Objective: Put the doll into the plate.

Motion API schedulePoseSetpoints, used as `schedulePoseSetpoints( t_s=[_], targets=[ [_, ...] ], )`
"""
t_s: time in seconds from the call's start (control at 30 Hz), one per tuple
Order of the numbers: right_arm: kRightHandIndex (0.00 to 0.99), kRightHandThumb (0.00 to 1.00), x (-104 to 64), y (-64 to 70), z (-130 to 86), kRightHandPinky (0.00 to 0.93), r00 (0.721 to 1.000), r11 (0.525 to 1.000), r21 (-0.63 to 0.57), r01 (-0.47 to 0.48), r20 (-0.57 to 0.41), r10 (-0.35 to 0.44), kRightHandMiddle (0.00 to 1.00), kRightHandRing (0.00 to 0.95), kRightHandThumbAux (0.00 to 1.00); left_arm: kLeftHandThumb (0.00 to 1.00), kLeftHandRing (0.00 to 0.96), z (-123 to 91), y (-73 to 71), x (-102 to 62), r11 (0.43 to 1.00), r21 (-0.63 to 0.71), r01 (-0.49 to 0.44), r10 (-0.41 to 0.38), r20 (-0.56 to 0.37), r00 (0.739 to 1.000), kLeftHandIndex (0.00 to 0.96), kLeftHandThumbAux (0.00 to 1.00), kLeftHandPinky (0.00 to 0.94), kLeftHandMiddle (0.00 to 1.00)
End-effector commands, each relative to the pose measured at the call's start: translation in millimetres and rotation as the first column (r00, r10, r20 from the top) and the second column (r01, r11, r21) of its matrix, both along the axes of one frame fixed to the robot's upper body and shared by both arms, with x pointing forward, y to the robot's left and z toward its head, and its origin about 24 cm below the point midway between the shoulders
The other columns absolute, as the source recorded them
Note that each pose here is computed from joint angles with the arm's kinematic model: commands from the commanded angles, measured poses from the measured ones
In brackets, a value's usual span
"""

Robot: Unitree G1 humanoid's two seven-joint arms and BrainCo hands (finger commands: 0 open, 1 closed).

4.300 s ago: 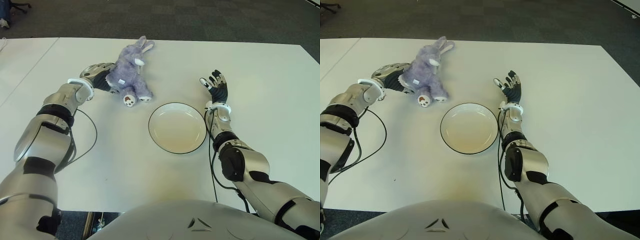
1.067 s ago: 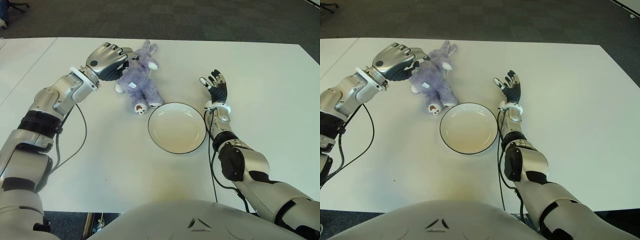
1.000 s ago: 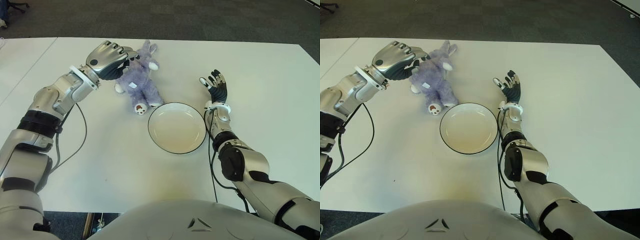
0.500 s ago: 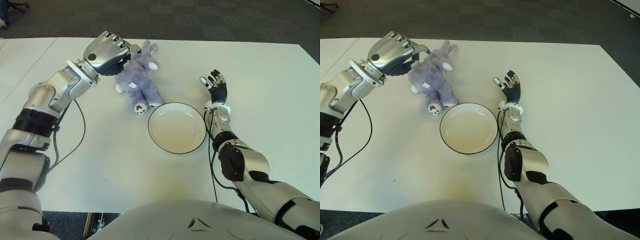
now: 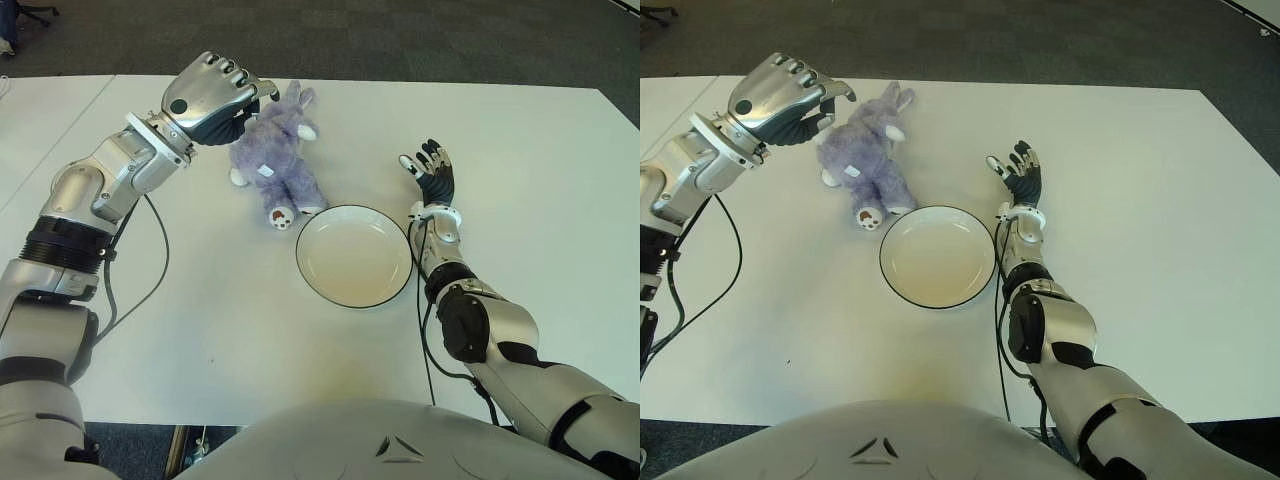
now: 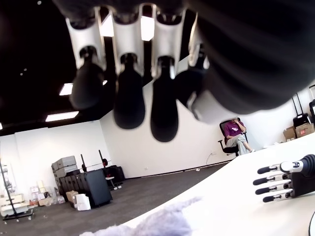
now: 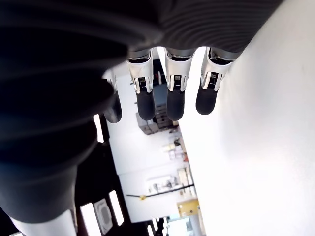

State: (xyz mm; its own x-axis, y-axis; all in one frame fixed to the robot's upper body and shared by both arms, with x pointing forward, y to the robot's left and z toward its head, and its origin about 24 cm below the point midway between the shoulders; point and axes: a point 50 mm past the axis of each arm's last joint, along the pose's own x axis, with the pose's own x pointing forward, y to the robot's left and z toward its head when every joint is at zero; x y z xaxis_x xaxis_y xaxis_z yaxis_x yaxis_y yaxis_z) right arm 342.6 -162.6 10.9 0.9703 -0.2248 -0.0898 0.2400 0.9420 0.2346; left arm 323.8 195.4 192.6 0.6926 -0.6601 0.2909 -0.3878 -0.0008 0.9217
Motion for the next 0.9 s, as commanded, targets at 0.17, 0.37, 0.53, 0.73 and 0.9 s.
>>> schedulePoseSetpoints(
  t_s=[0.17,0.37,0.53,0.73,0.9],
  targets=[
    [0.145,0.0,-54.9,5.7,-77.4,0.121,0.923,0.996,0.086,0.035,-0.384,0.0,0.135,0.111,0.829,0.218,0.063,-26.1,6.8,1.3,0.996,0.075,-0.046,0.06,-0.196,0.979,0.044,0.459,0.096,0.07],
    [0.154,0.0,-54.9,5.8,-77.3,0.117,0.925,0.995,0.094,0.036,-0.381,0.002,0.141,0.113,0.84,0.162,0.0,-44.6,15.7,7.8,0.99,0.112,-0.085,0.117,-0.323,0.939,0.0,0.344,0.0,0.0],
    [0.156,0.0,-54.8,6.2,-77.3,0.116,0.924,0.995,0.089,0.034,-0.383,0.003,0.139,0.113,0.854,0.137,0.0,-47.6,14.4,12.3,0.991,0.114,-0.076,0.112,-0.347,0.931,0.0,0.283,0.0,0.0],
    [0.155,0.0,-55.0,5.7,-77.5,0.122,0.922,0.996,0.084,0.036,-0.387,-0.001,0.14,0.116,0.847,0.119,0.0,-51.8,13.8,14.5,0.989,0.133,-0.062,0.106,-0.357,0.928,0.0,0.263,0.0,0.0],
    [0.156,0.0,-55.1,5.6,-77.6,0.117,0.922,0.996,0.084,0.038,-0.387,-0.003,0.143,0.115,0.85,0.086,0.0,-56.7,15.9,17.2,0.985,0.163,-0.062,0.12,-0.375,0.919,0.0,0.269,0.0,0.0]
  ],
)
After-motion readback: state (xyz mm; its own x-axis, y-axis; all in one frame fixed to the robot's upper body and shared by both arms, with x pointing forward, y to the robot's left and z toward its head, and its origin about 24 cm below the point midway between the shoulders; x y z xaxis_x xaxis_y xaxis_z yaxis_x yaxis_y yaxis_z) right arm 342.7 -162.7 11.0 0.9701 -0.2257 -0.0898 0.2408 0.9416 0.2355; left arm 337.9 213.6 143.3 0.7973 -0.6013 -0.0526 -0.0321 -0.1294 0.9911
